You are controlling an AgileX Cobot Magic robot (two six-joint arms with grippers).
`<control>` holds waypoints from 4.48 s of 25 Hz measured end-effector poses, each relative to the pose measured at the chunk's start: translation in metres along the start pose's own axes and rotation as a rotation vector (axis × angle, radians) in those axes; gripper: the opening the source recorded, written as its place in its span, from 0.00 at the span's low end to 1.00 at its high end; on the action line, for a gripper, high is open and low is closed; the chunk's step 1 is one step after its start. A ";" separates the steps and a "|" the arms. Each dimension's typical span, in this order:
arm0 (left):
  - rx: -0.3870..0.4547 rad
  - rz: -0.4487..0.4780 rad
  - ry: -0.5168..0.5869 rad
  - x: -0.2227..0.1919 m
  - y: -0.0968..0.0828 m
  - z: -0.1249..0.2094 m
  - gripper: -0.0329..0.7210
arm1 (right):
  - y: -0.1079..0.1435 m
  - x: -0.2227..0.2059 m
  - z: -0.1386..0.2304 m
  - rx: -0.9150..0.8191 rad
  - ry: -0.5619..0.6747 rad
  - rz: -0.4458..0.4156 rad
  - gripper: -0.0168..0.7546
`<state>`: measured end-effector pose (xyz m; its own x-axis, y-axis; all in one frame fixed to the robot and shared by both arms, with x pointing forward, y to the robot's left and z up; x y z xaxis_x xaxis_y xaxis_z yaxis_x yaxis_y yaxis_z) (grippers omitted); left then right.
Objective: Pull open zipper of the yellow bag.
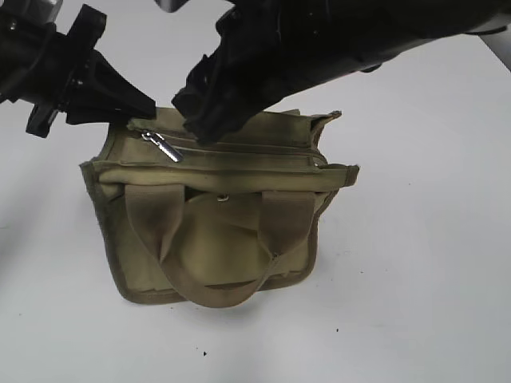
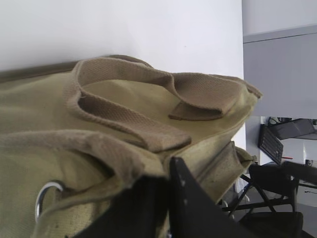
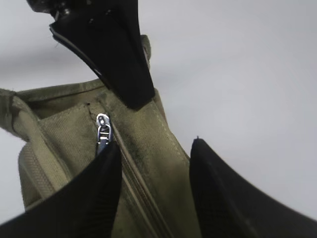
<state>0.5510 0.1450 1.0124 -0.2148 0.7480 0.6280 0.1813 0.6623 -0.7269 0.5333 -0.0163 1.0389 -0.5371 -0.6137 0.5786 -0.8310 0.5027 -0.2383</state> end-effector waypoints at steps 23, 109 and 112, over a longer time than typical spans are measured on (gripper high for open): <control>0.014 0.061 -0.024 -0.002 -0.007 -0.004 0.08 | 0.023 -0.039 0.013 0.100 0.057 -0.073 0.40; -0.666 -0.588 -0.487 0.188 -0.015 0.208 0.46 | 0.059 0.263 0.168 -0.604 0.348 0.176 0.79; -0.689 -0.621 -0.523 0.183 0.004 0.229 0.46 | 0.072 0.264 0.186 -0.593 0.306 0.191 0.79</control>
<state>0.2923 0.2746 1.0611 -0.8124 0.2681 0.5178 0.3671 0.9251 0.0971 0.3048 -0.2559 1.0294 -0.5289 -0.3260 0.7836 -0.4595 0.8863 0.0586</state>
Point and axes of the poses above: a point on each arm's last joint axis where the gripper is mounted, x pointing back along that axis away from the gripper, y along the wrist's bending axis when the last joint is at zero, z = x × y, the point moved 5 cm from there along -x, pointing out along that axis toward the gripper, and after that the axes turned 4 degrees about -x, right-handed, at the moved point
